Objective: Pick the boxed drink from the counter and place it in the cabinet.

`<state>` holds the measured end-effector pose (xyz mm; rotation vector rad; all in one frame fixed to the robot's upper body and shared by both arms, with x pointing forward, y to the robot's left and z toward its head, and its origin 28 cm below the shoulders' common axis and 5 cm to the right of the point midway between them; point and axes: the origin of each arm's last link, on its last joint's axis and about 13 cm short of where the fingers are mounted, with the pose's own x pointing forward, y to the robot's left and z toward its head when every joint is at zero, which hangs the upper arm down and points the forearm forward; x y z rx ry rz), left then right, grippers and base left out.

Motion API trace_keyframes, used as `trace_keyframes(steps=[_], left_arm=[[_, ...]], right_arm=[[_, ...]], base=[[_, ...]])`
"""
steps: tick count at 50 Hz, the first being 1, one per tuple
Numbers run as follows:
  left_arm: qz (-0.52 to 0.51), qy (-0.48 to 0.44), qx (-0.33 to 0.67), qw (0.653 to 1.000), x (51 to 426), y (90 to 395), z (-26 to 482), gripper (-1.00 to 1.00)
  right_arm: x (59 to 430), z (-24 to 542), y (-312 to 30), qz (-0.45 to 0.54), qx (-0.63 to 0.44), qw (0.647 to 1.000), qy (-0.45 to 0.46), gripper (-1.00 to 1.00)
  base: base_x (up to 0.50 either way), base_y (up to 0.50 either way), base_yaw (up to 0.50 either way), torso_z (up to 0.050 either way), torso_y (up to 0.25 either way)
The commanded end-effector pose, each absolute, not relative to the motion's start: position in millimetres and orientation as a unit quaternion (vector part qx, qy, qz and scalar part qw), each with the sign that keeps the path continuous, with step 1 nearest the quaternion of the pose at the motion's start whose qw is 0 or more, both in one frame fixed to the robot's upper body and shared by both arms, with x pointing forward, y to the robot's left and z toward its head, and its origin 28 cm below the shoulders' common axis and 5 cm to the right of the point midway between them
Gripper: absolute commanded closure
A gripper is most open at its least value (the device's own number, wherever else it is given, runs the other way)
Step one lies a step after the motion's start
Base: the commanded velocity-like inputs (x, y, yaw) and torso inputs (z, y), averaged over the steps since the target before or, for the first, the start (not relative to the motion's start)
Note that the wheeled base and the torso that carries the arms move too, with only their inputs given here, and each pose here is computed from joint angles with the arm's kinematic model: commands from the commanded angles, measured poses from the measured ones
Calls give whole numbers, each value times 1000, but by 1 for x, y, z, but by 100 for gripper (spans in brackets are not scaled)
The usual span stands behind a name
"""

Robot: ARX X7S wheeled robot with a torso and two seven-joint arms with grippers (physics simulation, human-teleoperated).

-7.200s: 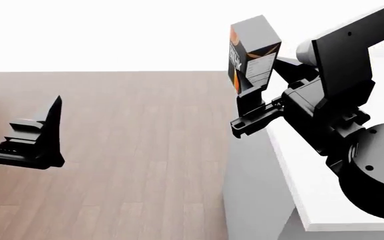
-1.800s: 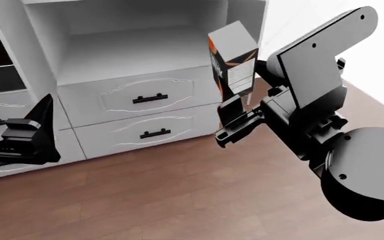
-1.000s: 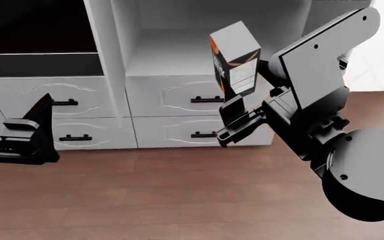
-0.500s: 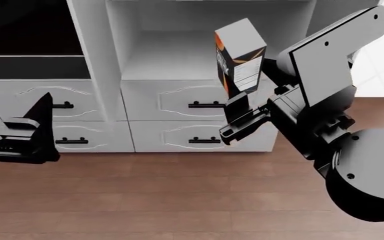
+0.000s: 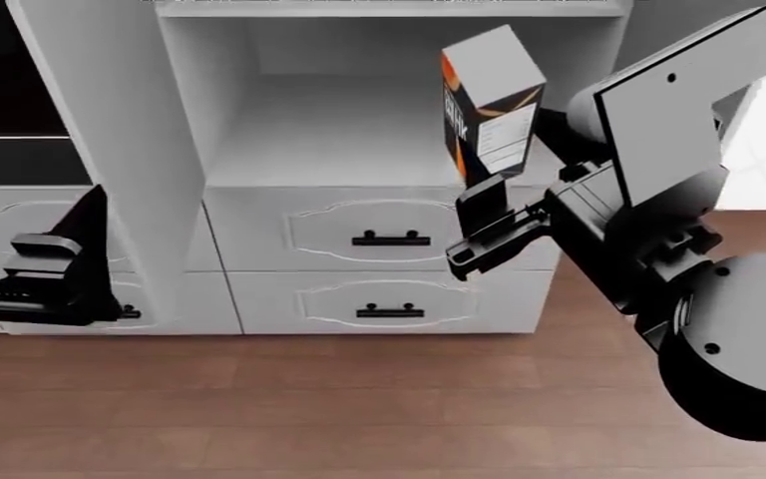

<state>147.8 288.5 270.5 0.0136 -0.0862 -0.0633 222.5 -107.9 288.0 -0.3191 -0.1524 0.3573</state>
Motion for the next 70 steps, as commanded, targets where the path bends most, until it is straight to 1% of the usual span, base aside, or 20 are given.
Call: trace_keyframes(steps=[1,38,57,70], left_arm=[[-32,-43,6,999,148,289,271,-100],[-31,-46,6,998,147,289,271,-100],[-31,-47,6,998,148,289,272,-100],[-31,-47,6,998,148,289,272,-100]], right_arm=[[222,295,-109,162,-162,969,-95,100],[216,304,-109,157,-166,968,-104,100],[218,303,-109,160,-164,968,-105,100],[218,304,-109,160,-167,967,-109,100]], base=[[500,-3,0,0,0],[500,-4,0,0,2],[474,-147,0,0,2],[480,-24,0,0,2]])
